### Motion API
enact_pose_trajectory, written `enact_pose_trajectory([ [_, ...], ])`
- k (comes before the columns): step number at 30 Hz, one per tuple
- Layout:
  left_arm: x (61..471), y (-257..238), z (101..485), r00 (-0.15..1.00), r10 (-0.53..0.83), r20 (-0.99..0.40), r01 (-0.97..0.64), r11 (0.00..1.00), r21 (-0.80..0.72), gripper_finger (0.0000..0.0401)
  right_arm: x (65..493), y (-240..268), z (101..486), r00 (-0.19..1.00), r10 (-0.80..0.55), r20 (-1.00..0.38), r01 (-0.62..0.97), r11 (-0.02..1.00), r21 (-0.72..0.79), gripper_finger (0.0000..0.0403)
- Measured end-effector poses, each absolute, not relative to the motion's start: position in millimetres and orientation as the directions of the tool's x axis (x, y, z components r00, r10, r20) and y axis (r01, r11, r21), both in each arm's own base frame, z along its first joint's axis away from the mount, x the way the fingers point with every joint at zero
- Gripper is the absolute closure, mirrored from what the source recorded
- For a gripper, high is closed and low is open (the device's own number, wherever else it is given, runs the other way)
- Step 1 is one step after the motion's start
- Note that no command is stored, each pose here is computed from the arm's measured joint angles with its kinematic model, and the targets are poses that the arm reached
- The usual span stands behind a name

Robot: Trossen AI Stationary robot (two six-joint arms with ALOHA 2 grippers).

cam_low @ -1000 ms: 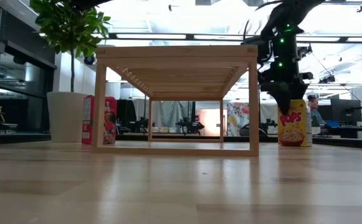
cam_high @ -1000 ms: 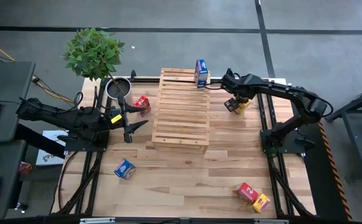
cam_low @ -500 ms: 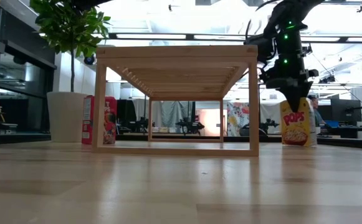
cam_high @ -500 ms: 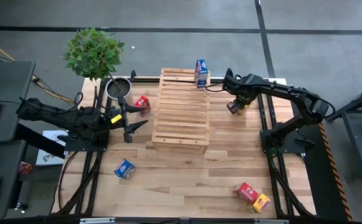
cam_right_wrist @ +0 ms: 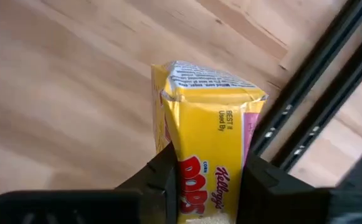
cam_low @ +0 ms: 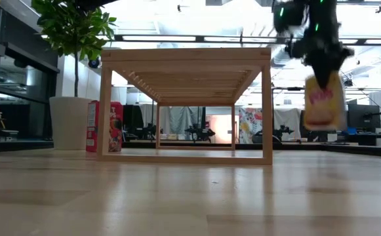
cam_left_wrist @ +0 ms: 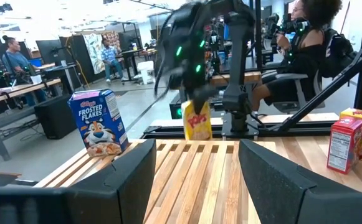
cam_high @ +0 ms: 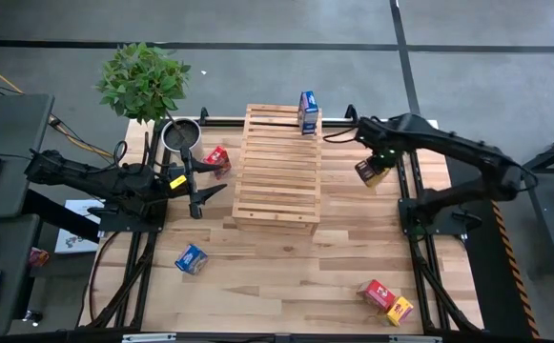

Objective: Stack cereal on shelf
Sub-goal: Put the top yellow cereal box on the shelf

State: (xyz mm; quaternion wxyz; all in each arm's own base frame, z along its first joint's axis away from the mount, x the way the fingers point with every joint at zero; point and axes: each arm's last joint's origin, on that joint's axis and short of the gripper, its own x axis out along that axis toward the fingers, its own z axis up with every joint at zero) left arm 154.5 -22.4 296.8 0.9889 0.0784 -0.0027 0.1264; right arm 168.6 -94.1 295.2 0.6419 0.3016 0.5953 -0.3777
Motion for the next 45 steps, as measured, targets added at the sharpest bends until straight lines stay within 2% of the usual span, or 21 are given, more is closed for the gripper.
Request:
enact_pose_trajectory([
  [3,154.5,-22.4,297.0,0.968,0.249,0.027,-0.251,0.956,0.153,0.018,169.3,-74.7,327.6,0.157,-0.17,-0.973,0.851,0.524,0.046,0.031],
  [8,154.4,-22.4,297.0,0.968,0.249,0.028,-0.25,0.956,0.153,0.018,182.5,-47.1,379.1,0.383,-0.244,-0.891,0.802,0.566,0.189,0.031],
  [12,154.5,-22.4,297.1,0.968,0.249,0.028,-0.251,0.956,0.153,0.018,210.2,-34.4,407.6,0.484,-0.281,-0.829,0.743,0.632,0.22,0.031],
  [18,154.5,-22.4,296.8,0.968,0.249,0.025,-0.25,0.956,0.155,0.018,257.7,-42.5,416.9,0.363,-0.375,-0.853,0.764,0.644,0.043,0.031],
  [26,154.5,-22.4,296.8,0.968,0.249,0.026,-0.25,0.956,0.154,0.018,312.4,-68.2,413.5,0.311,-0.394,-0.865,0.716,0.696,-0.059,0.031],
  [30,154.5,-22.4,296.8,0.968,0.249,0.025,-0.25,0.956,0.154,0.018,320.2,-77.4,410.4,0.246,-0.389,-0.888,0.723,0.683,-0.099,0.031],
  [35,154.5,-22.4,296.7,0.968,0.249,0.024,-0.25,0.956,0.155,0.018,325.8,-82.3,407.6,0.256,-0.389,-0.885,0.727,0.68,-0.089,0.031],
  [41,154.5,-22.4,296.6,0.968,0.249,0.024,-0.25,0.956,0.155,0.018,324.5,-87.9,399.4,0.204,-0.39,-0.898,0.76,0.641,-0.105,0.031],
  [45,154.5,-22.4,296.6,0.968,0.249,0.024,-0.25,0.956,0.155,0.018,324.7,-90.8,399.2,0.207,-0.396,-0.894,0.773,0.627,-0.099,0.0291],
])
